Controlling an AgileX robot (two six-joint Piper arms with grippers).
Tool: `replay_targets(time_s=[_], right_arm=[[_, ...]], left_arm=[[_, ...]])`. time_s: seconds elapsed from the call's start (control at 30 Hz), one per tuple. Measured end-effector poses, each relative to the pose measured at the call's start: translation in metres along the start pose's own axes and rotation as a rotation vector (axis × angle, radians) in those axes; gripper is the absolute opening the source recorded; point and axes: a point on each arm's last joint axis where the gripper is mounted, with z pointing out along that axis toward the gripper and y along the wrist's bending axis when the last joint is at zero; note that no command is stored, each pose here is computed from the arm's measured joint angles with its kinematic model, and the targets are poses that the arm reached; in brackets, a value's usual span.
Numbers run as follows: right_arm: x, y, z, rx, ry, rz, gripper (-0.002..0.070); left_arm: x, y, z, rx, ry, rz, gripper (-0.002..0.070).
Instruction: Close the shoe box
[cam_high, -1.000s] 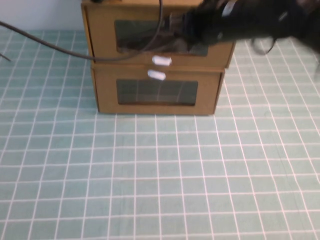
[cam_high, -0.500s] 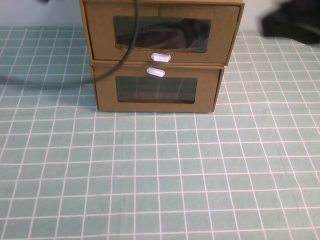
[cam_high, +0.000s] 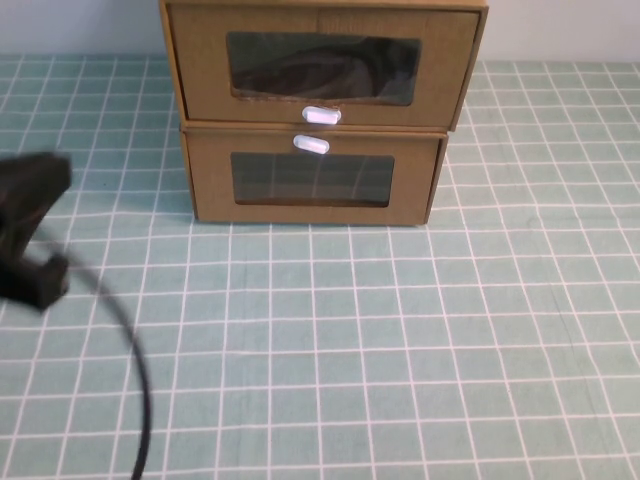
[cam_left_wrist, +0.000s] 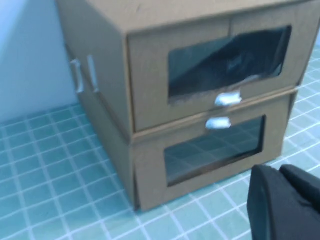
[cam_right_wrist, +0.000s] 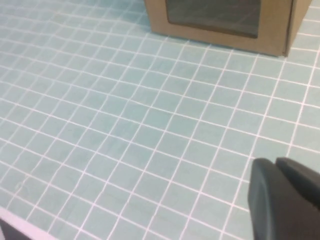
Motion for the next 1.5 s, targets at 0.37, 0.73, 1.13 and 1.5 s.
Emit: replay_targets(time_s=[0.37, 0.73, 1.13, 1.5], right_arm=[[0.071, -0.015, 0.025, -0.031, -0.284, 0.027, -0.0011], [0.128, -0.036, 0.094, -0.008, -0.402, 0.104, -0.0011], [0.154, -0.042, 0.109, 0.012, -0.356, 0.111, -0.0011], [0.165, -0.042, 0.112, 0.015, -0.222, 0.117, -0.0011]], left_arm=[[0.082, -0.01, -0.075, -0.176, -0.299, -0.031, -0.0005], [0.163, -0.003, -0.063, -0.297, -0.239, -0.08, -0.0005], [0.172, -0.007, -0.059, -0.255, -0.182, -0.087, -0.0005], [0.173, -0.008, -0.059, -0.245, -0.173, -0.087, -0.0005]])
